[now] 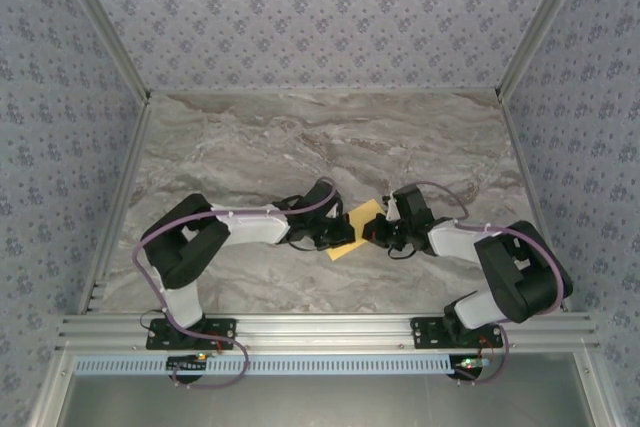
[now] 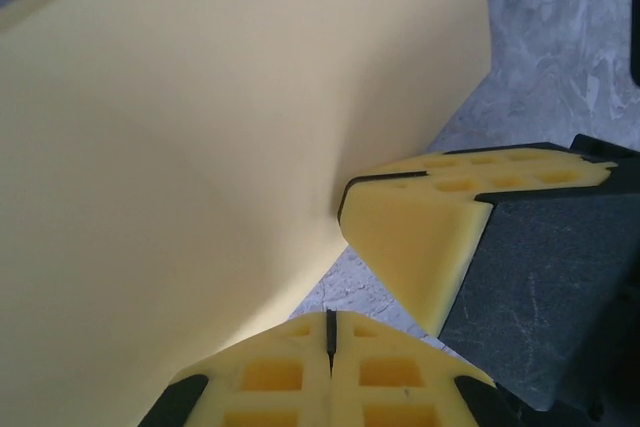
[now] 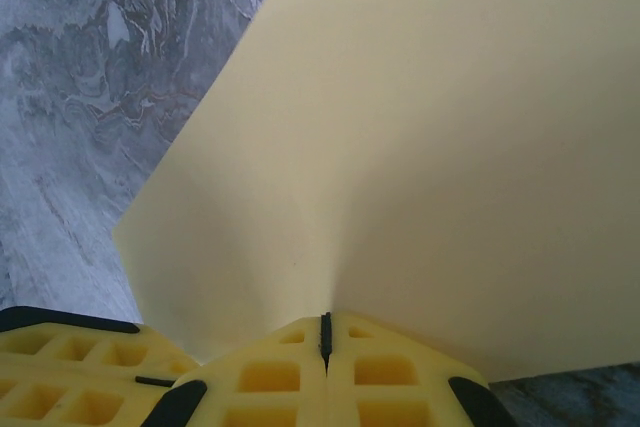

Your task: Fold a paper plane with a square sheet of paper (pick it up from the middle)

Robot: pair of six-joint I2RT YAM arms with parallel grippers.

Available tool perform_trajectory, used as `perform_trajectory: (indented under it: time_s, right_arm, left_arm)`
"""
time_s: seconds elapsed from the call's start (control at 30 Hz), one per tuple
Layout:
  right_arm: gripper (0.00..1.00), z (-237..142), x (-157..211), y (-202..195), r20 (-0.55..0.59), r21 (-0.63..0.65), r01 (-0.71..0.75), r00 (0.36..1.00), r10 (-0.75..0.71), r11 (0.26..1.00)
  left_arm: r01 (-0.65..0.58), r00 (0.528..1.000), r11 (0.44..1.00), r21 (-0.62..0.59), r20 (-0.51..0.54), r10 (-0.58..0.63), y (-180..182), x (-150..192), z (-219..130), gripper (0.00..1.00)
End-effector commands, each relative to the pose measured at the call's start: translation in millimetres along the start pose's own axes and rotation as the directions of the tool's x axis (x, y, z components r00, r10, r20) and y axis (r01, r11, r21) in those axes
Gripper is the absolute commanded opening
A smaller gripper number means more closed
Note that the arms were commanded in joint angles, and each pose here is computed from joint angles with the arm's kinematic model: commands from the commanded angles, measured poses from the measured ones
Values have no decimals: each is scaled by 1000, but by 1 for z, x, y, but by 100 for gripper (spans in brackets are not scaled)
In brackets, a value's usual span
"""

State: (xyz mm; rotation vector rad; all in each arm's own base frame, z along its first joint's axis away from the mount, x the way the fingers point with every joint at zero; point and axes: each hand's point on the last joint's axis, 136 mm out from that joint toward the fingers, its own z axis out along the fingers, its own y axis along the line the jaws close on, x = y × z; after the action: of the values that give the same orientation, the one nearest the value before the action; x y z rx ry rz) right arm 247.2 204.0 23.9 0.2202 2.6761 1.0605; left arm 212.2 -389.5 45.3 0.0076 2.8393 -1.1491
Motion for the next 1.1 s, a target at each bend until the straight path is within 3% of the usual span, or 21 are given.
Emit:
perform_trajectory:
  time_s: [0.0, 0.67, 1.07]
  right_arm:
    - [0, 4, 7, -3, -31, -9, 13, 999, -13, 1000]
    - [0, 4, 9, -29, -29, 64, 40, 999, -38, 997]
    - [0, -19, -22, -80, 102, 157, -129, 988, 113, 979]
  left_arm:
    - [-1, 999, 1000, 26, -36, 2, -8, 7, 7, 0]
    - [46, 996, 988, -148, -65, -56, 46, 25, 12, 0]
    - [150, 982, 967, -204, -83, -170, 92, 46, 3, 0]
